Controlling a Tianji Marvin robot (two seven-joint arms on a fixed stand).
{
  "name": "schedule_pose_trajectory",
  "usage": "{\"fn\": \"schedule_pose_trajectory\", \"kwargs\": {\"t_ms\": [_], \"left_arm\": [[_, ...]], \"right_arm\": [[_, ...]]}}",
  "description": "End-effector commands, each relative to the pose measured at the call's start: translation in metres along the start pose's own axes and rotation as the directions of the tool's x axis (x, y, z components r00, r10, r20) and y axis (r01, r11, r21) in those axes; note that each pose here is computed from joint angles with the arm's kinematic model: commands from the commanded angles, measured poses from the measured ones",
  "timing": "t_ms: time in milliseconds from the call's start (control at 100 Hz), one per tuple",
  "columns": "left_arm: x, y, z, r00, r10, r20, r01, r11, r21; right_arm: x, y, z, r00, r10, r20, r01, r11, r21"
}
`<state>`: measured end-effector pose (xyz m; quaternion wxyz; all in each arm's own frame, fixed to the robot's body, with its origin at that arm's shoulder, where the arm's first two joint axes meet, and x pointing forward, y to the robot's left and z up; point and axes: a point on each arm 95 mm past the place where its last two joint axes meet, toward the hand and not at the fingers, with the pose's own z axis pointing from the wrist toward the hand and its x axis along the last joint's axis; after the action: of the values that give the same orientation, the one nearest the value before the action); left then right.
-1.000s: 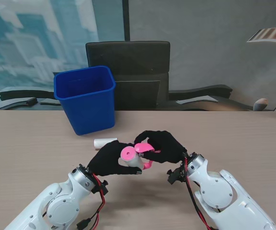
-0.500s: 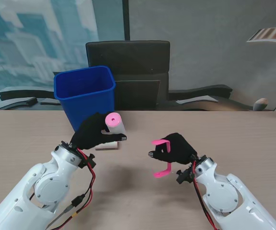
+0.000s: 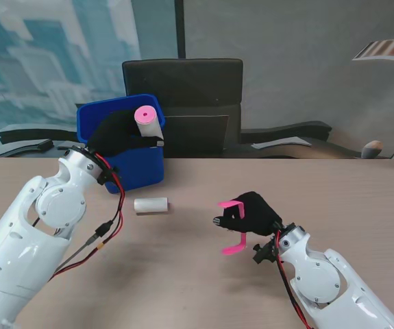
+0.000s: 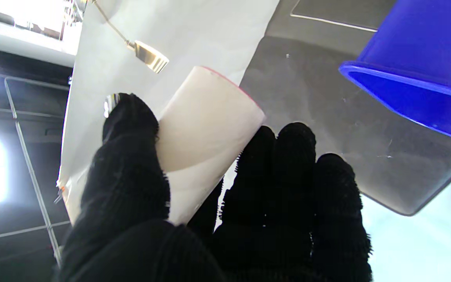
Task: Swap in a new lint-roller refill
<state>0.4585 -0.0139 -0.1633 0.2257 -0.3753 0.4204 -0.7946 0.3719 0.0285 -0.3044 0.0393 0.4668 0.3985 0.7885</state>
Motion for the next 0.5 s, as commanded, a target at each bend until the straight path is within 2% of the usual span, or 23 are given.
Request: {"fn": "schedule_pose_trajectory", "kwargs": {"t_ms": [0, 350, 490], "left_arm": [[-0.010, -0.012, 0.009, 0.999, 0.035, 0.011, -0.035, 0.999, 0.000], [-0.059, -0.027, 0.045, 0.990, 0.117, 0.081, -0.111, 0.991, -0.081], [-0.073, -0.027, 0.051, 0.974, 0.221, 0.056, -0.213, 0.970, -0.119]], "right_arm": [[0.001, -0.002, 0.000, 1.000, 0.001, 0.001, -0.001, 1.000, 0.016], [-0.001, -0.002, 0.001, 1.000, 0.007, 0.010, -0.008, 1.000, 0.025], [-0.001, -0.003, 0.002, 1.000, 0.013, 0.009, -0.013, 0.999, 0.031]]}}
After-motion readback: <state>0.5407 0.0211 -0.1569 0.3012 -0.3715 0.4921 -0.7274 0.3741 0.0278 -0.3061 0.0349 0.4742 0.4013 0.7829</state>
